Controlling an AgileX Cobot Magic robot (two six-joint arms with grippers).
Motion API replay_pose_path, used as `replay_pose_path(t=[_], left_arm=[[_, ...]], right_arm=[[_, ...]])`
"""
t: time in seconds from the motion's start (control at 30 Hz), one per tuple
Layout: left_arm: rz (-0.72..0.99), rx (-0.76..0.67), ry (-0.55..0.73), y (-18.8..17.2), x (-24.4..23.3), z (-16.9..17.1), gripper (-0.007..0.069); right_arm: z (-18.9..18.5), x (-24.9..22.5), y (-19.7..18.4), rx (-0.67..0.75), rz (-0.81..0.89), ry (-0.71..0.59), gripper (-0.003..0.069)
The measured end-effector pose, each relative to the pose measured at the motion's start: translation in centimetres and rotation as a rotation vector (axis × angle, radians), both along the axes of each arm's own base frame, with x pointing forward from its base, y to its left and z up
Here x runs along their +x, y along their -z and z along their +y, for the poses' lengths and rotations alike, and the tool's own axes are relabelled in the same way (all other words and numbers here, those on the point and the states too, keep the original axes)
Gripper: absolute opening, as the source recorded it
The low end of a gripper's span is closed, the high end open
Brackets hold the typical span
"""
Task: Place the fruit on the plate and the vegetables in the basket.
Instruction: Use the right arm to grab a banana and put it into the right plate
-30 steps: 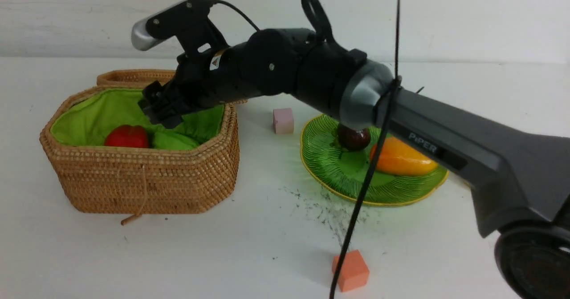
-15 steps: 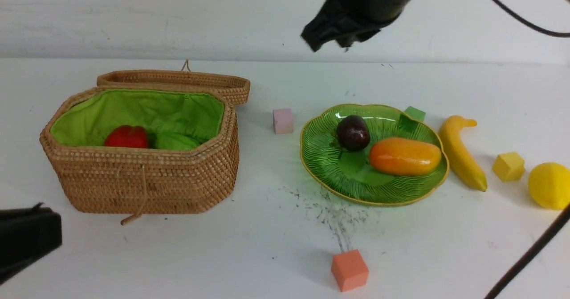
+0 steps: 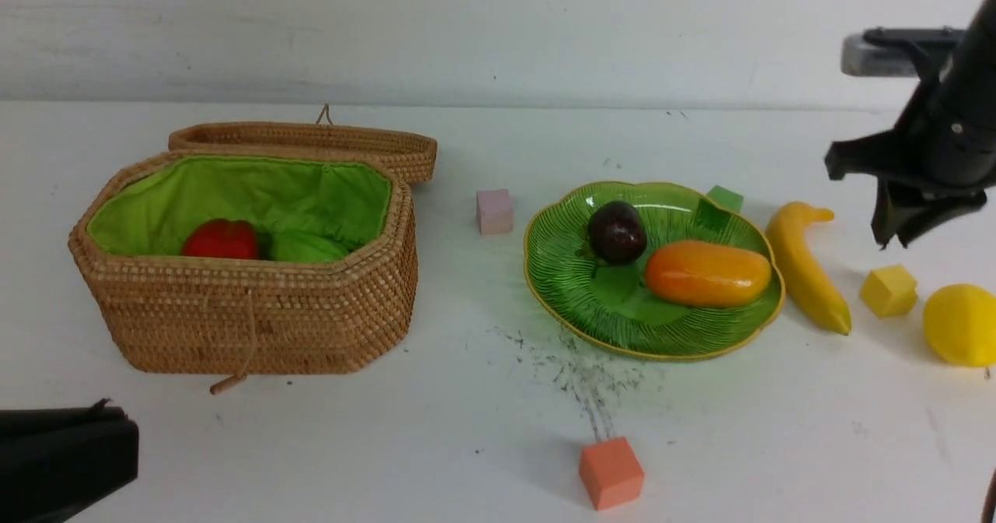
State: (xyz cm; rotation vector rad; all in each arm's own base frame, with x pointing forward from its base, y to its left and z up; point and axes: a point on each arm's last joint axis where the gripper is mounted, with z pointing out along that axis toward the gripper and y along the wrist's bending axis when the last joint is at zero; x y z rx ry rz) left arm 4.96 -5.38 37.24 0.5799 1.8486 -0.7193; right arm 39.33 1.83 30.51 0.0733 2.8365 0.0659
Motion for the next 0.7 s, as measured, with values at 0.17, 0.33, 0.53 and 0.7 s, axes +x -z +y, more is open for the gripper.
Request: replay_pose_path(t=[0.17, 0.33, 0.53, 0.7], left_arm=[[-0.003, -0.003, 0.0, 0.0, 0.0, 0.0, 0.0022], [-0.008, -0.008, 0.001, -0.1, 0.1, -0.2, 0.0022], [-0.017, -0.016, 0.002, -0.2, 0.1, -0.2, 0.0023], [-0.02, -0.018, 0.003, -0.2, 0.2, -0.2, 0.0023]], right_arm=[[-1.3, 2.6, 4.0, 0.052, -0.021, -0.131, 0.0406], [-1.3, 4.5, 7.8, 0.009, -0.024, -0.296, 0.0504], [-1.4, 5.9, 10.4, -0.04, -0.061, -0.401, 0.0517], [-1.5, 6.6, 11.7, -0.065, -0.08, -0.412, 0.0494]])
